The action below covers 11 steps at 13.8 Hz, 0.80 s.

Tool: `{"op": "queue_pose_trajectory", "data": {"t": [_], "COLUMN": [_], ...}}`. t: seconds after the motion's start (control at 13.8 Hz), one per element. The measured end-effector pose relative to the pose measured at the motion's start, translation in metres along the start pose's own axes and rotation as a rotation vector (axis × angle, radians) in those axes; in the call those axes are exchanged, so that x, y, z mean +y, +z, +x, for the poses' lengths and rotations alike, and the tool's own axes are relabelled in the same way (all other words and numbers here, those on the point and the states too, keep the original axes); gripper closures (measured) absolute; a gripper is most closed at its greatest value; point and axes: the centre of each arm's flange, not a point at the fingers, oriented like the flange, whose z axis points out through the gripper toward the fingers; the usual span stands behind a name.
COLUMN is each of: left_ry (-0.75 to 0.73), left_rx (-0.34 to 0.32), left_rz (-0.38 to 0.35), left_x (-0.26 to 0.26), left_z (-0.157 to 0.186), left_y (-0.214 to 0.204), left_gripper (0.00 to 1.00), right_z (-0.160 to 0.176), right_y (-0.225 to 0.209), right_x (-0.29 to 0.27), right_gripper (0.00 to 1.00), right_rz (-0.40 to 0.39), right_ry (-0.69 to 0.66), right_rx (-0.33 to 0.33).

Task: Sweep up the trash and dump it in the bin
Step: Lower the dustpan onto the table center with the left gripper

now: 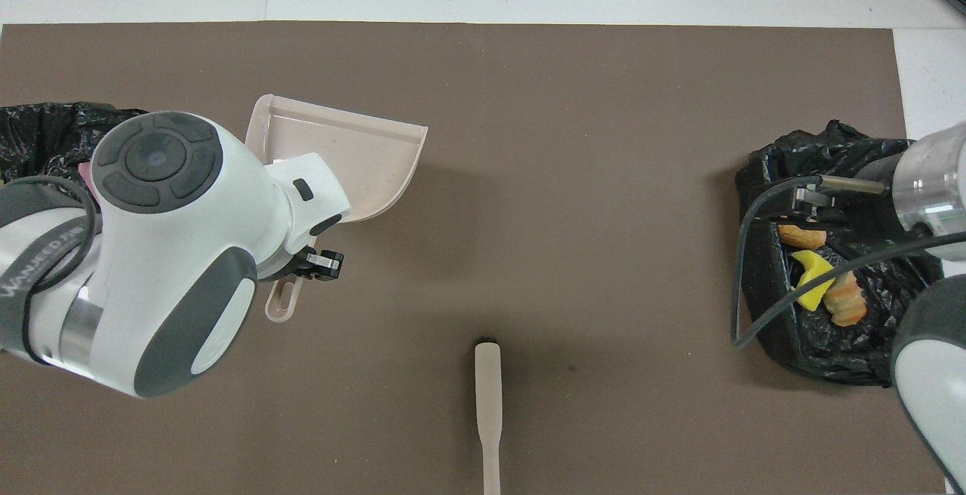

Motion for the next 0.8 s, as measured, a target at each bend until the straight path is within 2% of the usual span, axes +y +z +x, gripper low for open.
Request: {"op": "queue_pose_trajectory", "data": {"t": [0.14, 0.36, 0.58, 0.8], "left_ry": [-0.006, -0.031, -0.049, -0.032], "left_rx": [-0.014, -0.044, -0.048, -0.055], "left_rz": [-0.013, -0.037, -0.071, -0.074], "left_x": [0.037, 0.062, 0.066, 0.079], "left_z": [0.017, 0.034, 0.043, 0.039], "left_y": [0.026, 0.051, 0.056, 0.060], "left_gripper": [0.68, 0.68, 0.68, 0.68], "right_z": [0.003, 0.004, 0.004, 0.006], "right_y": [0.000, 0.000, 0.000, 0.000], "right_x": [0.010, 0.011, 0.013, 0.017], "right_gripper": [0.00, 0.00, 0.00, 0.00], "right_rz": [0.001, 0.002, 0.002, 0.002], "right_ry": [0.004, 0.005, 0.007, 0.016], "right_rx": [0.002, 0.002, 0.002, 0.001]}}
